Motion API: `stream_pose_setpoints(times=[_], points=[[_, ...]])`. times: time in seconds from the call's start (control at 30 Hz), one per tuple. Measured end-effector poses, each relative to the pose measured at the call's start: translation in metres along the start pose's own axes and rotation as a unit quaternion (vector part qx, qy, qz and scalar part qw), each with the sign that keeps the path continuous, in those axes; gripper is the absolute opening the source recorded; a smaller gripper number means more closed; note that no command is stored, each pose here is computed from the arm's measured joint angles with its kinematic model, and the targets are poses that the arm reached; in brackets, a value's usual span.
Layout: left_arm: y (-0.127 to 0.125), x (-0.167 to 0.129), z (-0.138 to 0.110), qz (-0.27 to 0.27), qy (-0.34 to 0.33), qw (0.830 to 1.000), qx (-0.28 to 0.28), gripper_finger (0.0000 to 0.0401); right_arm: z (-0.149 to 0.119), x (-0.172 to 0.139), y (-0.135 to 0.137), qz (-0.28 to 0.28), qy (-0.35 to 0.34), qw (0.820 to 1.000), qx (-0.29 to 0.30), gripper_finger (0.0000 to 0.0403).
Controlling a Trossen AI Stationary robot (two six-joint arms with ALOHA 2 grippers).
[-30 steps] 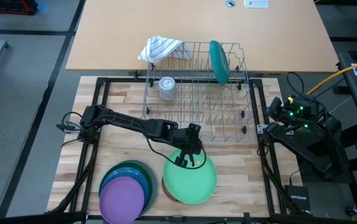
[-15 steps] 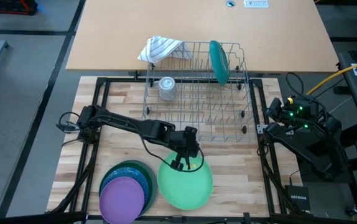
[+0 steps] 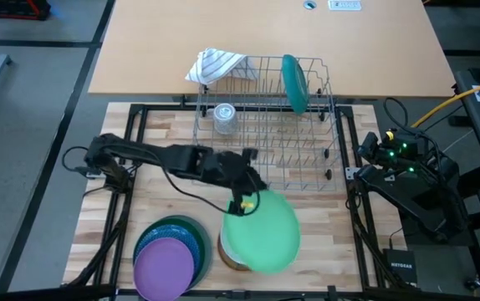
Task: Sort dishes
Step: Put the light green plate in the dishwasher rack
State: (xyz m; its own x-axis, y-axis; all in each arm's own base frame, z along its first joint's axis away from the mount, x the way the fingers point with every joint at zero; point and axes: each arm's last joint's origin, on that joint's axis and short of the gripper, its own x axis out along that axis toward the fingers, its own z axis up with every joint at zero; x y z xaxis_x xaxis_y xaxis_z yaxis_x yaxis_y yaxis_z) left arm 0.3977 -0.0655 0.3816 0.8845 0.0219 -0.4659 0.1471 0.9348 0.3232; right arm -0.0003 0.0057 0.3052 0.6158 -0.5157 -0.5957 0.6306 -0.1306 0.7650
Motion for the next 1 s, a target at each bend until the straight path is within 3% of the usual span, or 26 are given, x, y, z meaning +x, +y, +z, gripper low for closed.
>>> stream_pose_setpoints(times=[0.23,0.53,0.83,1.0], points=[[0.03,-0.047,0.023,0.153,-0.053,0.985,0.055,0.0,0.0,0.0,0.0,0.0,0.0,1.0,-0.012,0.0003],[0.071,-0.078,0.035,0.319,-0.066,0.935,0.136,0.0,0.0,0.0,0.0,0.0,0.0,1.0,-0.013,0.0003],[0.116,-0.079,0.019,0.382,-0.026,0.915,0.128,0.0,0.001,0.0,0.002,0.01,-0.005,0.998,-0.055,0.0003],[0.147,-0.081,0.003,0.412,-0.008,0.907,0.091,0.0,0.003,-0.001,0.01,0.058,-0.013,0.995,-0.085,0.0003]])
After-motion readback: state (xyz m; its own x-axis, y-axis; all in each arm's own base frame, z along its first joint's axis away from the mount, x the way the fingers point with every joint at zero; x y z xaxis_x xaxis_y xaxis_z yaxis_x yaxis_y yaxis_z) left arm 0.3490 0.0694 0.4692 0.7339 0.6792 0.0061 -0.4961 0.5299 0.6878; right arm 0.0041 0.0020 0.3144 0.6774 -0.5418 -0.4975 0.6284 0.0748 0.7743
